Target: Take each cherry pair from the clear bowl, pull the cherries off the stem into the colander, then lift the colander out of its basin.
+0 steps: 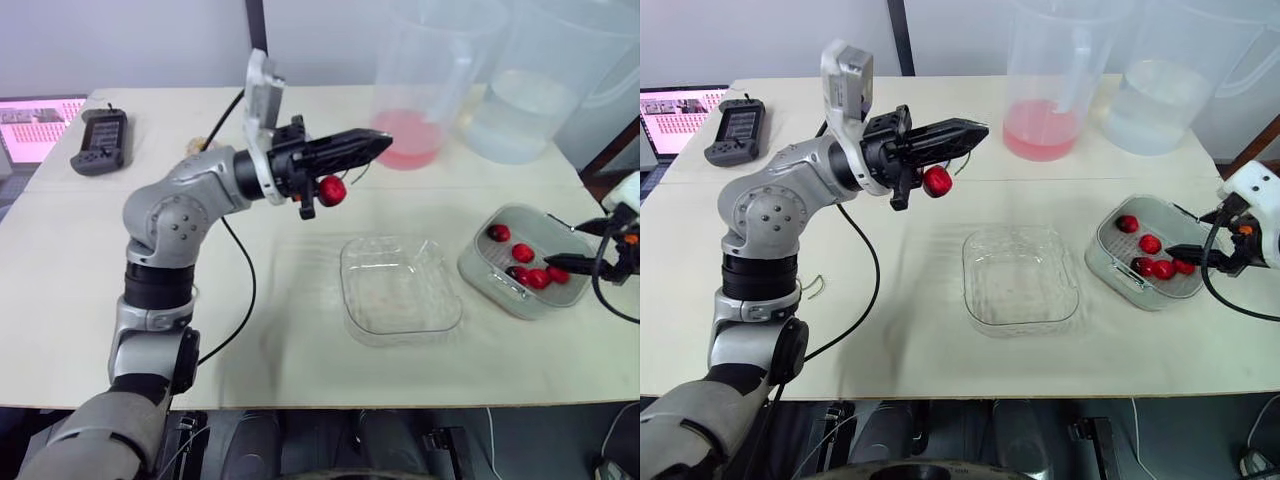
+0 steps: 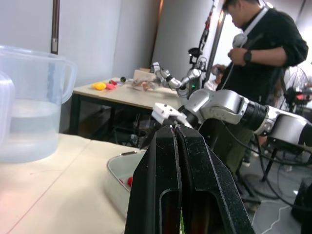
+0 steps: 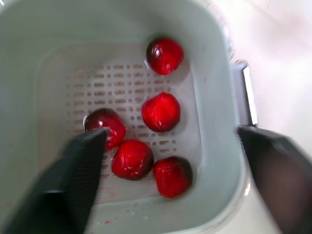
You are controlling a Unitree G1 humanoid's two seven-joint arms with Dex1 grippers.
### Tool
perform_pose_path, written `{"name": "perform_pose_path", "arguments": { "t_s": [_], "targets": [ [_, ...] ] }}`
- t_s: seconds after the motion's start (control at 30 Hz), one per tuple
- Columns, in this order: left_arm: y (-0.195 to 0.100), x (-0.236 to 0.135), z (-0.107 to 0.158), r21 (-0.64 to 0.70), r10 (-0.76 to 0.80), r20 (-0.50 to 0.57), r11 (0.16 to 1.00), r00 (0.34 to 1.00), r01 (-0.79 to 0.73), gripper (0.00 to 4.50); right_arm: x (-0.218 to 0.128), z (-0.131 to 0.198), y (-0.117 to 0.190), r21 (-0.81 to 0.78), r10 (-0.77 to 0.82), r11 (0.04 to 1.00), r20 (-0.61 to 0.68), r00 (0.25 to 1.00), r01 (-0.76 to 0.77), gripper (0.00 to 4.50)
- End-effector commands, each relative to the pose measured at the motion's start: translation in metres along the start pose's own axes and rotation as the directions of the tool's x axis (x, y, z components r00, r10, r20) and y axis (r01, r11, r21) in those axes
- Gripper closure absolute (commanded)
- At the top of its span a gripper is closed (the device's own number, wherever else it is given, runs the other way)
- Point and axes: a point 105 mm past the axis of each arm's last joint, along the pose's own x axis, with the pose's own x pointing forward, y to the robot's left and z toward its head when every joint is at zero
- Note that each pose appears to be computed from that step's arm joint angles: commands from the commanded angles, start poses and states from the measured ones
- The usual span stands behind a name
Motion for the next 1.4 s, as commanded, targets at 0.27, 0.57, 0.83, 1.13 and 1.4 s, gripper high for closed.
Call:
{"name": "perform_pose_path", "arguments": {
  "t_s": [0.27,0.57,0.83,1.13,1.4],
  "targets": [
    [-0.008,0.008,0.012,0.016,-0.051,0.048,0.999,0.998,0.050,4.50,-0.033,0.115,0.089,-0.104,0.382,0.922,0.395,0.835,-0.372,0.06],
    [-0.017,0.019,0.016,-0.013,-0.120,0.055,0.993,0.991,0.121,4.50,0.014,0.166,0.184,-0.168,0.570,0.764,0.629,0.529,-0.623,0.06],
    [-0.020,0.020,0.017,-0.016,-0.136,0.035,0.990,0.990,0.137,4.50,0.028,0.189,0.211,-0.144,0.557,0.699,0.724,0.407,-0.700,0.06],
    [-0.021,0.020,0.015,-0.013,-0.144,0.022,0.989,0.989,0.144,4.50,0.029,0.187,0.221,-0.145,0.571,0.664,0.732,0.372,-0.734,1.81],
    [-0.022,0.021,0.014,-0.007,-0.152,0.015,0.988,0.988,0.152,4.50,0.029,0.189,0.223,-0.142,0.574,0.657,0.731,0.369,-0.741,2.06]
  ]
}}
